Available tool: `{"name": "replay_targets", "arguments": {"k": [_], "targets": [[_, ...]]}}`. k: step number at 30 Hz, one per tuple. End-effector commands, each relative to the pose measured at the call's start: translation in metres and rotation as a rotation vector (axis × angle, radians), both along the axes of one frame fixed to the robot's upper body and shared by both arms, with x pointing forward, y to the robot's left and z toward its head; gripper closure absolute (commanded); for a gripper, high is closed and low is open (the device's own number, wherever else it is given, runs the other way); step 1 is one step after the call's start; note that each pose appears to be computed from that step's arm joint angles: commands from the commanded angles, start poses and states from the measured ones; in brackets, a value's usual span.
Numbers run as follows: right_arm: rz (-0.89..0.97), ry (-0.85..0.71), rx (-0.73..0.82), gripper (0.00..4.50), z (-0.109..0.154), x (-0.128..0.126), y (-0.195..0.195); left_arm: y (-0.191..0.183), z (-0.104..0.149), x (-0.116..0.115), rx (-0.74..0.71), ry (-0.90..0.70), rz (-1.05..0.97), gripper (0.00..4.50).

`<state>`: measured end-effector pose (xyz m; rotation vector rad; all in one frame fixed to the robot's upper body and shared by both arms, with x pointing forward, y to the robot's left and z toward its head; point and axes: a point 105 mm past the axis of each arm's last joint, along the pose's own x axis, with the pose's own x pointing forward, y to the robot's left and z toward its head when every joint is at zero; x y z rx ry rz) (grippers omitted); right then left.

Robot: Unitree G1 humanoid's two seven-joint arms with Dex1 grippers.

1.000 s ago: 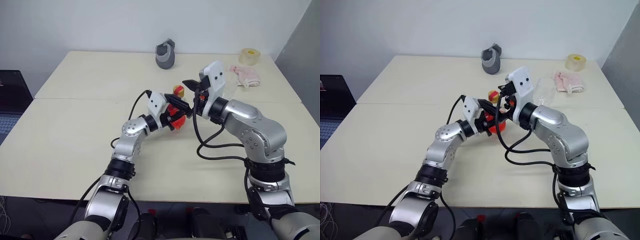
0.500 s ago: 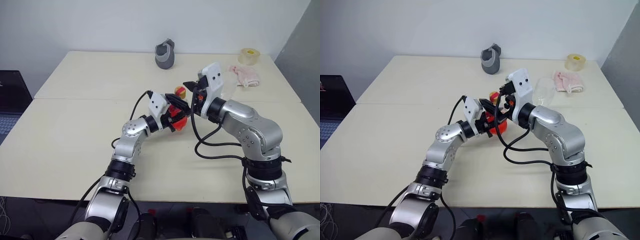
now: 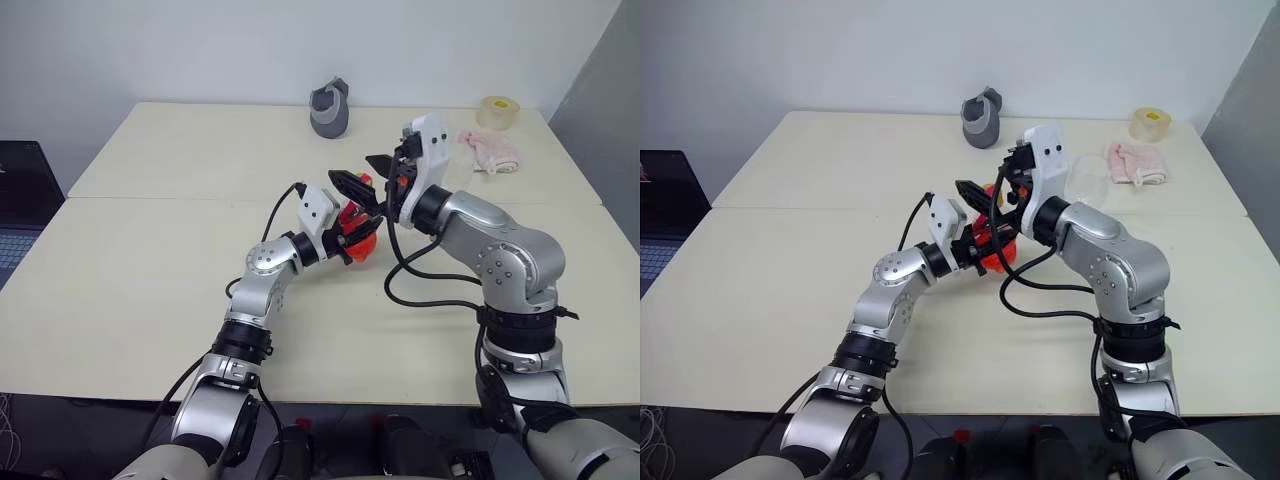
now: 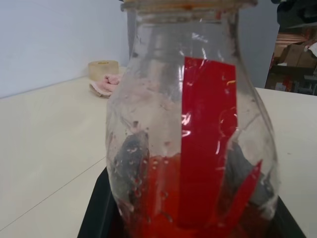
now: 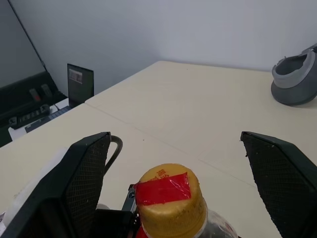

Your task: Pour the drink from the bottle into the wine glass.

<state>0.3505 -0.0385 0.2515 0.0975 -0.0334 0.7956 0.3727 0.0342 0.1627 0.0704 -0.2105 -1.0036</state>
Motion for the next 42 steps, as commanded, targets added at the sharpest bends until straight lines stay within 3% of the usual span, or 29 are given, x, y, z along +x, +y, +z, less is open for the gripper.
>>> {"name": "replay_targets", "arguments": {"k": [1, 4, 11, 12, 19, 31, 36, 42], "targets": [[0.050, -0.064, -0.001, 0.00, 0.014, -0.010, 0.006, -0.004, 0.022, -0.002, -0.028, -0.070, -0.021, 3.10], [0.057, -0.081, -0.024, 0.53, 0.012, -0.011, 0.006, -0.005, 0.022, -0.003, -0.026, -0.068, -0.023, 3.10], [0.054, -0.090, -0.011, 3.04, 0.016, -0.010, 0.005, -0.005, 0.024, -0.001, -0.031, -0.071, -0.020, 3.10], [0.054, -0.091, -0.010, 3.21, 0.016, -0.010, 0.005, -0.005, 0.024, -0.001, -0.032, -0.071, -0.020, 3.10], [0.111, -0.120, -0.015, 3.20, 0.022, -0.015, 0.012, -0.006, 0.020, -0.012, -0.037, -0.052, -0.050, 3.30], [0.609, -0.285, -0.148, 3.20, 0.032, -0.054, 0.037, 0.007, 0.029, -0.062, -0.009, -0.010, -0.193, 3.44], [0.771, -0.276, -0.175, 3.20, 0.030, -0.065, 0.041, 0.013, 0.032, -0.081, 0.000, 0.028, -0.224, 3.44], [0.825, -0.227, -0.184, 3.20, 0.027, -0.066, 0.037, 0.018, 0.023, -0.091, 0.016, 0.063, -0.216, 3.46]]}}
